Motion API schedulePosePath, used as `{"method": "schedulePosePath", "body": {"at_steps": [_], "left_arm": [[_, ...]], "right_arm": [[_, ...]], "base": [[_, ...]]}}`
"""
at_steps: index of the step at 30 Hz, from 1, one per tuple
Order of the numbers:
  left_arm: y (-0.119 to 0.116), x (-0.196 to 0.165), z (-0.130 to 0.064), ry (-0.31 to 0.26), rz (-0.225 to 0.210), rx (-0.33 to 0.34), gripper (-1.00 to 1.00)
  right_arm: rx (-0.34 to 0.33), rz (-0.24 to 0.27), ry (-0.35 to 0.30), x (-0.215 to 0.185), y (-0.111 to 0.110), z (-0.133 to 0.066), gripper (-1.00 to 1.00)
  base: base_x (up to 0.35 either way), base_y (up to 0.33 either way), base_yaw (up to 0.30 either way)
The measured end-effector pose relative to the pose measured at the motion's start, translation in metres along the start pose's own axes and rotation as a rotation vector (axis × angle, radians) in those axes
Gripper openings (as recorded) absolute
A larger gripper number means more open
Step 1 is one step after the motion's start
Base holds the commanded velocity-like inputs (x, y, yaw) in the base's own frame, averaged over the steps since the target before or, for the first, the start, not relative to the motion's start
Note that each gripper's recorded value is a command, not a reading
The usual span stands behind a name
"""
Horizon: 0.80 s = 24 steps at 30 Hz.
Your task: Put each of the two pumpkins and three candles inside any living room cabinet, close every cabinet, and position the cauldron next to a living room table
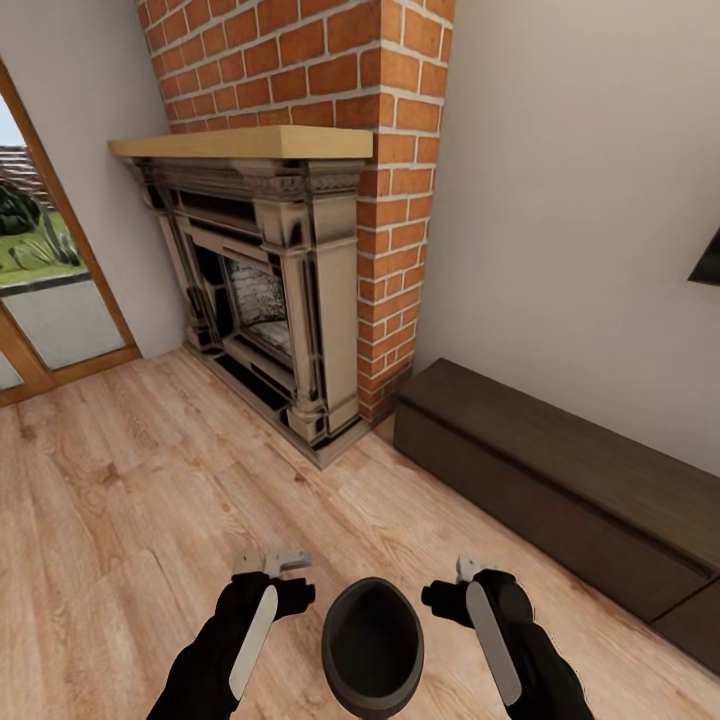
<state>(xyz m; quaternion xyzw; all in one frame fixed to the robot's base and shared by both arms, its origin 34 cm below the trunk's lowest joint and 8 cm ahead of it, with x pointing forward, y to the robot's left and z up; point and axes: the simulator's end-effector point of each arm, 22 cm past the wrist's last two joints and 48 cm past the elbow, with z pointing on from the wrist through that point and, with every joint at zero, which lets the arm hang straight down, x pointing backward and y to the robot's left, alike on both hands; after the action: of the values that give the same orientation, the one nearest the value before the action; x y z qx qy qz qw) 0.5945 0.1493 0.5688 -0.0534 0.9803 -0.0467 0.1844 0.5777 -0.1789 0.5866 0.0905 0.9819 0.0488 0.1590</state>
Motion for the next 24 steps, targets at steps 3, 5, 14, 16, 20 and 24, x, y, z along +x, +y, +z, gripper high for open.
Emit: {"method": "schedulePosePath", "body": {"at_steps": [3, 5, 14, 16, 20, 24], "left_arm": [[0.000, 0.002, 0.005, -0.002, 0.000, 0.002, 1.00], [-0.002, 0.004, 0.008, 0.000, -0.010, 0.013, 1.00], [-0.011, 0.017, 0.028, 0.002, -0.065, 0.059, 1.00], [-0.009, 0.021, 0.035, -0.004, -0.071, 0.056, 1.00], [-0.007, 0.030, 0.046, -0.001, -0.075, 0.053, 1.00], [-0.006, 0.036, 0.055, 0.001, -0.077, 0.052, 1.00]], "right_arm": [[0.001, -0.029, -0.006, 0.008, 0.009, 0.011, 1.00], [-0.001, -0.037, -0.004, 0.012, 0.011, 0.017, 1.00], [-0.009, -0.041, -0.001, 0.021, 0.014, 0.033, 1.00], [-0.010, -0.041, -0.002, 0.023, 0.014, 0.037, 1.00], [-0.011, -0.041, -0.001, 0.026, 0.013, 0.044, 1.00], [-0.011, -0.041, -0.001, 0.030, 0.012, 0.051, 1.00]], "base": [[0.000, 0.000, 0.000], [0.000, 0.000, 0.000], [0.000, 0.000, 0.000], [0.000, 0.000, 0.000], [0.000, 0.000, 0.000], [0.000, 0.000, 0.000]]}}
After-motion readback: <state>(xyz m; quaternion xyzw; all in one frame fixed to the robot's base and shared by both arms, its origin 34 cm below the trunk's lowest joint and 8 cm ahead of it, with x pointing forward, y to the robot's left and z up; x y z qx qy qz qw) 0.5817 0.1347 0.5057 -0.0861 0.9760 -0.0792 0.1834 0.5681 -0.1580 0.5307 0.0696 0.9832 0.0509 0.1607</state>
